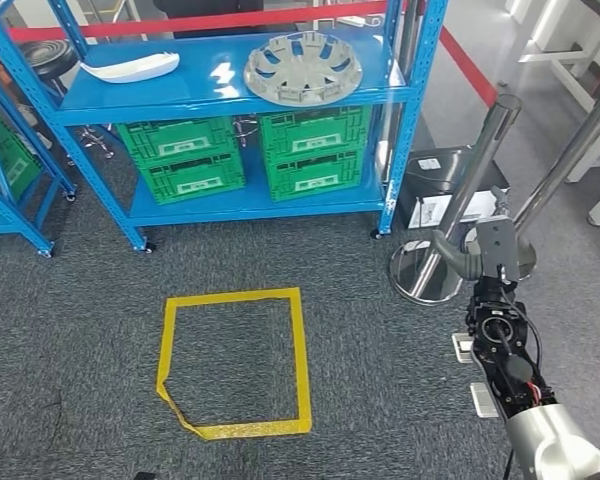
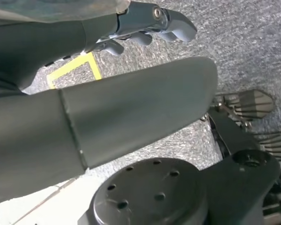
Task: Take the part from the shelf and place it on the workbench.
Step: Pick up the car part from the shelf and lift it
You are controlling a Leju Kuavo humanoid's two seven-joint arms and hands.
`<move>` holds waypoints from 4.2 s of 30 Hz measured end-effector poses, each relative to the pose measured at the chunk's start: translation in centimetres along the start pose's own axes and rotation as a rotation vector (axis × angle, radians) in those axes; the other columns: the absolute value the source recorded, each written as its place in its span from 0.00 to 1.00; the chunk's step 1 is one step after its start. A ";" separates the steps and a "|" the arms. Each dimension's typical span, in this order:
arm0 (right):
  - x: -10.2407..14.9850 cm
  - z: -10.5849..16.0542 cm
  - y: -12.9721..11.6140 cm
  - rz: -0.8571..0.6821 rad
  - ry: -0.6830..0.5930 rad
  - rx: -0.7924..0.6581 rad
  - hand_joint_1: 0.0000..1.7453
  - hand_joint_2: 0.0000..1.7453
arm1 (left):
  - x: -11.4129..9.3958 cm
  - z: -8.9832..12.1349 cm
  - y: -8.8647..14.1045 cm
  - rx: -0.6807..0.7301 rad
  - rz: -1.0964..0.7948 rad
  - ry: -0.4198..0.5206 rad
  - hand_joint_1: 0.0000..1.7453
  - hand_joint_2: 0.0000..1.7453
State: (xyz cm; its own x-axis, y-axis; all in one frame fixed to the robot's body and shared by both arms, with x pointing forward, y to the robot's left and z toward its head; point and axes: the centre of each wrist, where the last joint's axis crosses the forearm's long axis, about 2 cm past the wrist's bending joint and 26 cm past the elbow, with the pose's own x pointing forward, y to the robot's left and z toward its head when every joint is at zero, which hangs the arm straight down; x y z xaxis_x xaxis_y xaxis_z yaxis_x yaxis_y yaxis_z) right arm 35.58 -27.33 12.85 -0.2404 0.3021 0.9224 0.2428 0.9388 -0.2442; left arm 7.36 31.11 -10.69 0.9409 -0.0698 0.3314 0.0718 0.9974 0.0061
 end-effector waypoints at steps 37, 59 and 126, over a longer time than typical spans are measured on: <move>0.8 -0.8 0.2 0.032 0.009 0.038 0.00 1.00 | -0.1 0.0 -0.4 -0.012 0.032 0.002 0.00 0.00; 1.2 -0.7 0.3 0.023 -0.004 0.040 0.00 1.00 | -0.4 0.1 -0.3 -0.013 0.031 0.013 0.00 0.00; 6.0 -6.5 5.4 0.210 -0.035 0.372 0.00 1.00 | 2.3 -0.4 -0.7 -0.014 0.008 -0.003 0.00 0.00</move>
State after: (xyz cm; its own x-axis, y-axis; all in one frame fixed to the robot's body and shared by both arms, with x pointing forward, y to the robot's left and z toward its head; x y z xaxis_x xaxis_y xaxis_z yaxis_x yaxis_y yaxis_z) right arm 41.56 -21.48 19.05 -0.2553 0.4928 0.8319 -0.0637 0.8499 -0.5230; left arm 9.64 30.26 -10.28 0.9406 -0.0613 0.3338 0.0687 0.9976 -0.0103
